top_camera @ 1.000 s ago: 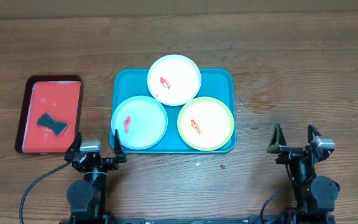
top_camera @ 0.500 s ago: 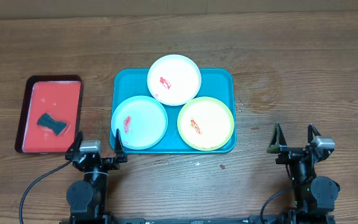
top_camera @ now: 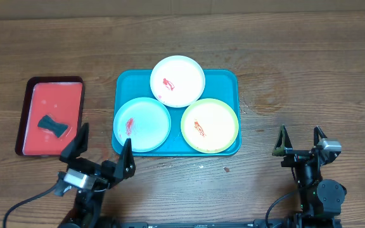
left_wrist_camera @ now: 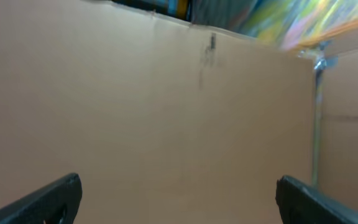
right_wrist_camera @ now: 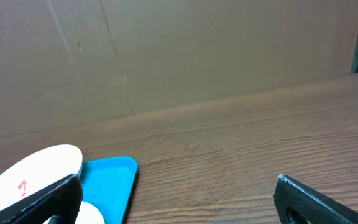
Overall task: Clean dirty plates on tray and stack at the side
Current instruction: 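Move the left gripper over the red tray toward the sponge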
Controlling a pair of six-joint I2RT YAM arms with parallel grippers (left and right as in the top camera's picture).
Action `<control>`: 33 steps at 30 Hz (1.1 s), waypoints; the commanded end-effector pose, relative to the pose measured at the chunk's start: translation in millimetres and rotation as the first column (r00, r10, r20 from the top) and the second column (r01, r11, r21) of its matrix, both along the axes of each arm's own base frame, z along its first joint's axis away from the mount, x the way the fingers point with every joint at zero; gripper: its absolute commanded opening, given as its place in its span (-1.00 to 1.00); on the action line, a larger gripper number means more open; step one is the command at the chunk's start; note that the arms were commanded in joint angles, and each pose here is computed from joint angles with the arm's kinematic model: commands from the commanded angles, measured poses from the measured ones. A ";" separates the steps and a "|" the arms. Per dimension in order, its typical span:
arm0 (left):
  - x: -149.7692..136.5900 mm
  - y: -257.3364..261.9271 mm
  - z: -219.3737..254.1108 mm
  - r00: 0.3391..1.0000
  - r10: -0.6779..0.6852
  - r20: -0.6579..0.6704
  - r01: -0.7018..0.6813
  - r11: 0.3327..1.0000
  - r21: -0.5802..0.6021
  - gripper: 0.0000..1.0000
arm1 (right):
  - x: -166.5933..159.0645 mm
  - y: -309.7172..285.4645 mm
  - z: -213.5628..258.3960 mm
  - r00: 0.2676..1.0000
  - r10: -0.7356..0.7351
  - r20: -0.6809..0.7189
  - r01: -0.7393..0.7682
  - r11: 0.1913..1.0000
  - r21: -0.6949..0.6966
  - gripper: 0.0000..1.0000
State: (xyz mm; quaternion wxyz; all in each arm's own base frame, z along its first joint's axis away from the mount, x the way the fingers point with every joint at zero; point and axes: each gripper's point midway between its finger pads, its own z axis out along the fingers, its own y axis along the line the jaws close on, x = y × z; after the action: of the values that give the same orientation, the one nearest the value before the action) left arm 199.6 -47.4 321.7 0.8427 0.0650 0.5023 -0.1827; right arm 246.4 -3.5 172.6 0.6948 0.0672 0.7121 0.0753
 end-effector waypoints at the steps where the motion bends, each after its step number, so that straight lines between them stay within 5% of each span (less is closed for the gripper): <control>1: -2.6 21.9 43.0 0.979 0.203 0.017 -0.203 0.975 0.085 0.99 | 0.0 -2.7 -2.0 1.000 -0.013 0.003 0.013 1.000 -0.007 1.00; 5: 33.4 49.8 39.6 0.878 0.358 -0.317 -0.318 0.932 0.172 1.00 | 0.0 -2.7 -1.9 1.000 -0.013 0.004 0.013 1.000 -0.007 1.00; 10: 83.7 36.0 17.9 0.702 0.284 -0.652 -0.131 0.953 0.275 0.99 | 0.0 -2.7 -1.9 1.000 -0.013 0.004 0.013 1.000 -0.007 1.00; 14: 122.8 45.3 1.9 0.577 0.324 -0.750 -0.111 0.940 0.322 0.99 | 0.0 -2.7 -2.0 1.000 -0.013 0.003 0.013 1.000 -0.007 1.00; 19: 157.6 104.9 -16.2 0.233 0.354 -0.906 -0.378 0.891 0.251 1.00 | 0.0 -2.7 -1.9 1.000 -0.013 0.004 0.013 1.000 -0.007 1.00; 24: 177.8 131.9 -41.6 0.059 0.331 -0.942 -0.397 0.874 0.282 0.99 | 0.0 -2.7 -2.0 1.000 -0.013 0.003 0.013 1.000 -0.007 1.00; 28: 172.7 169.8 -83.2 -0.098 0.174 -0.980 -0.616 0.763 0.197 1.00 | 0.0 -2.7 -1.9 1.000 -0.013 0.004 0.013 1.000 -0.007 1.00; 33: 168.3 219.1 -128.5 -0.173 -0.016 -0.985 -0.829 0.542 0.137 0.99 | 0.0 -2.7 -2.0 1.000 -0.013 0.003 0.013 1.000 -0.007 1.00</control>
State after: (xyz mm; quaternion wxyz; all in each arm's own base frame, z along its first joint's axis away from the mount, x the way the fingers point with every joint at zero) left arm 370.0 144.7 207.0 0.2358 -0.4097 0.8812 0.0094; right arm 246.4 -3.5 172.4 0.6945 0.0671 0.7124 0.0752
